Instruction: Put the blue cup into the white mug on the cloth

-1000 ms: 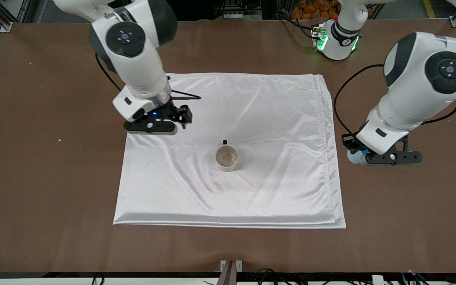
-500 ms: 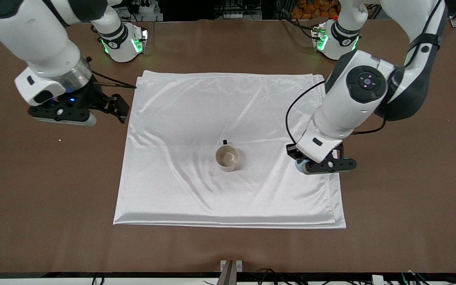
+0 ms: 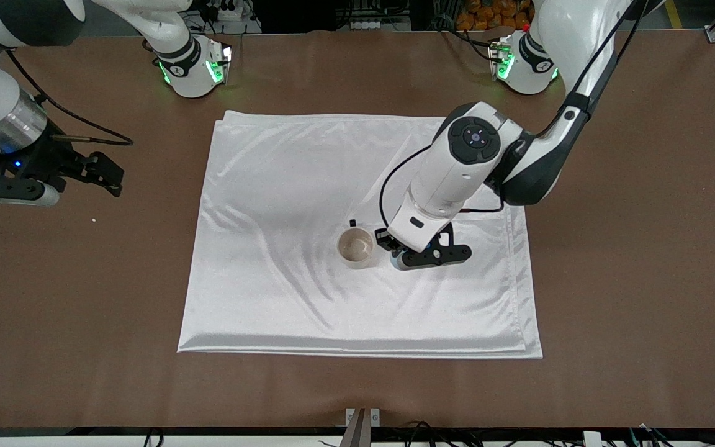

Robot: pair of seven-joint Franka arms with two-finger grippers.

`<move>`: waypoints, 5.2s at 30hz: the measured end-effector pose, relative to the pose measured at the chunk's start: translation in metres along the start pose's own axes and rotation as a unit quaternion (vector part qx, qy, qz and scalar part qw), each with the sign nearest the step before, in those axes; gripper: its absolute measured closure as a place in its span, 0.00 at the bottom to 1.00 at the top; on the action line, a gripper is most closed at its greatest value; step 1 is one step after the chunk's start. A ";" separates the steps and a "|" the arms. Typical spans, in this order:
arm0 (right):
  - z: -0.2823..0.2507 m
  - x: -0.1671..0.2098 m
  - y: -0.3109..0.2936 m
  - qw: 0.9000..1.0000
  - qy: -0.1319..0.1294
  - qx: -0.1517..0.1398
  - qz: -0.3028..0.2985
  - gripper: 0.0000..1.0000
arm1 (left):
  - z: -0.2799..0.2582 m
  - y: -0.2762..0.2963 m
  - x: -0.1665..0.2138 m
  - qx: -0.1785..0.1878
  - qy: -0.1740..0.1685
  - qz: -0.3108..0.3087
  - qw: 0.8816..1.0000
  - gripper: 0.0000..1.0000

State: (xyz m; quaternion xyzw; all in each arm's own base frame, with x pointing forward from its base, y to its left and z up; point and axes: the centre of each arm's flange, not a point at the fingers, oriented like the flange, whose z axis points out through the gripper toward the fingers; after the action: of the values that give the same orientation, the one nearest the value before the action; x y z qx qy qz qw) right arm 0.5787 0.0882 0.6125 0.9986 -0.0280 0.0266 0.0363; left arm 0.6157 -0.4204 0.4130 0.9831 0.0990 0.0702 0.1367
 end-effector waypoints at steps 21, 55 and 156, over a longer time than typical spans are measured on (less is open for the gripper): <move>0.041 -0.013 0.073 0.999 0.005 0.028 -0.039 0.00 | 0.071 0.056 -0.040 -0.033 -0.008 -0.022 0.999 0.96; 0.012 -0.019 0.079 0.998 0.025 0.033 -0.055 0.00 | 0.112 0.062 -0.081 0.025 -0.065 -0.004 0.998 0.96; -0.006 -0.018 0.069 0.996 -0.018 0.064 -0.066 0.00 | -0.285 -0.257 0.035 0.126 -0.024 0.074 0.989 0.00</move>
State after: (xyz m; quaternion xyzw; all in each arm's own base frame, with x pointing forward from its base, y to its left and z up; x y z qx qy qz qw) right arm 0.5563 0.0210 0.6220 0.9988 0.0392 0.0080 -0.0268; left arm 0.5571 -0.0979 0.6160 0.9985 0.0306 0.0438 0.0080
